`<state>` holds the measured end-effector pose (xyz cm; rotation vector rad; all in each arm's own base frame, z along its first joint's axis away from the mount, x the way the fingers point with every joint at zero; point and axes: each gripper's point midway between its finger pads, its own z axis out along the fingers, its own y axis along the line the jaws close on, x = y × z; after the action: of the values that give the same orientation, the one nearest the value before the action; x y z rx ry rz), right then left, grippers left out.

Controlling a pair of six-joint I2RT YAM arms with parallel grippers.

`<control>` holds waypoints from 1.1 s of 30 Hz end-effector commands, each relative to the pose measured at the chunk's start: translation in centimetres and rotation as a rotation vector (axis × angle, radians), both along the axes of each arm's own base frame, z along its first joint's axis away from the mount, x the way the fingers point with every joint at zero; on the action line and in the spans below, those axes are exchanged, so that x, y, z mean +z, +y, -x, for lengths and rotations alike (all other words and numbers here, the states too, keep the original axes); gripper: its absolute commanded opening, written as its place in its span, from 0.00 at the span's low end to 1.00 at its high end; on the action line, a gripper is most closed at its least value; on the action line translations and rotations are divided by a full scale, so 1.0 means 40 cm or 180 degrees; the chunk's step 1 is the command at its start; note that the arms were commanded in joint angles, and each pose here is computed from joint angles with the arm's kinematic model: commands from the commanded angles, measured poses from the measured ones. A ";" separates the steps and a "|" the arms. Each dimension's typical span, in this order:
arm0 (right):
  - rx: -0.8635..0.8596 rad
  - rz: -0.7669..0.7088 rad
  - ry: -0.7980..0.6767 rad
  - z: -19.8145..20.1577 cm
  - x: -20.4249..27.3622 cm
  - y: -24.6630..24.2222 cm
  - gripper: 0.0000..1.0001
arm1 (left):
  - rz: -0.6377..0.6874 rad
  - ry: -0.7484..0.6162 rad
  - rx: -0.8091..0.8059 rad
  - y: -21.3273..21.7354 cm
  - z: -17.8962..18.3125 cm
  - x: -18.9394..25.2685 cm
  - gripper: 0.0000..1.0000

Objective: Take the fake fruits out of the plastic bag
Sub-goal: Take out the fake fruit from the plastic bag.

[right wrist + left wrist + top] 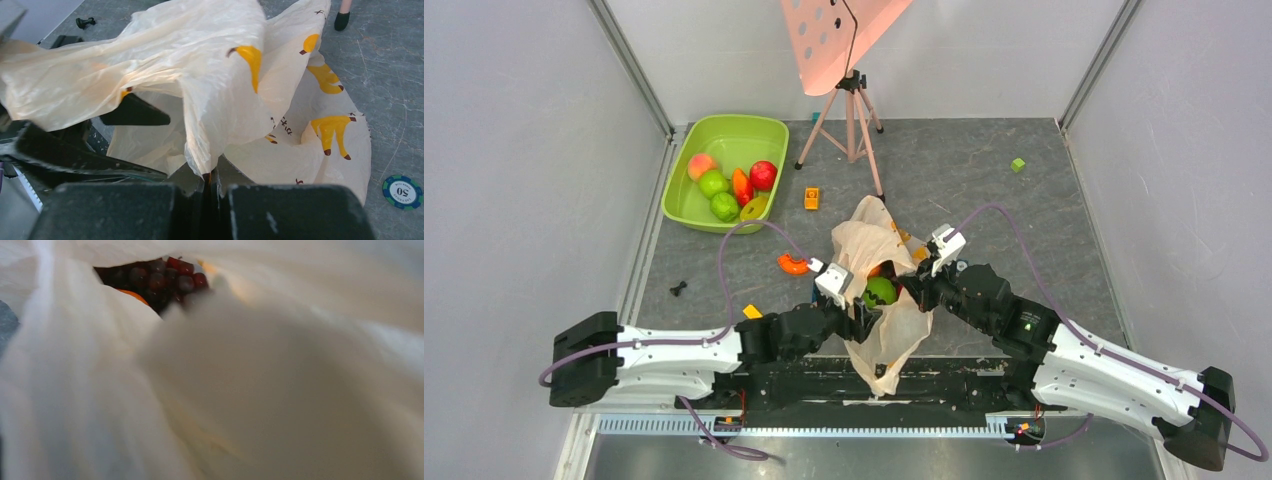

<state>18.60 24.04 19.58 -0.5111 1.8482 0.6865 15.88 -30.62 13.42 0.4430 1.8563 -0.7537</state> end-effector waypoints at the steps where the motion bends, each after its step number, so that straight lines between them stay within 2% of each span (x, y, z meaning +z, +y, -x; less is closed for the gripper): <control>1: 0.0016 -0.0127 -0.0026 -0.004 0.020 0.018 0.00 | 0.0294 -0.0022 0.0066 -0.057 -0.059 0.078 0.86; 6: 0.0008 -0.0135 -0.0016 -0.002 0.013 0.015 0.00 | 0.0144 0.0220 0.0200 -0.080 -0.116 0.039 1.00; 12: 0.0007 -0.0141 -0.0004 0.001 0.006 0.012 0.00 | -0.0023 0.0453 0.0186 -0.102 -0.138 -0.020 1.00; 23: 0.0071 -0.0145 0.0023 0.009 -0.004 0.017 0.00 | -0.0495 0.0584 0.0349 -0.095 -0.160 -0.110 1.00; 33: 0.0079 -0.0141 0.0021 0.011 -0.008 0.015 0.00 | -0.0634 0.0799 0.0339 -0.099 -0.146 -0.183 1.00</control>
<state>18.78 23.42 17.38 -0.4979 1.8952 0.6479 21.34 -33.65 6.15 0.4456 2.1604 -0.5444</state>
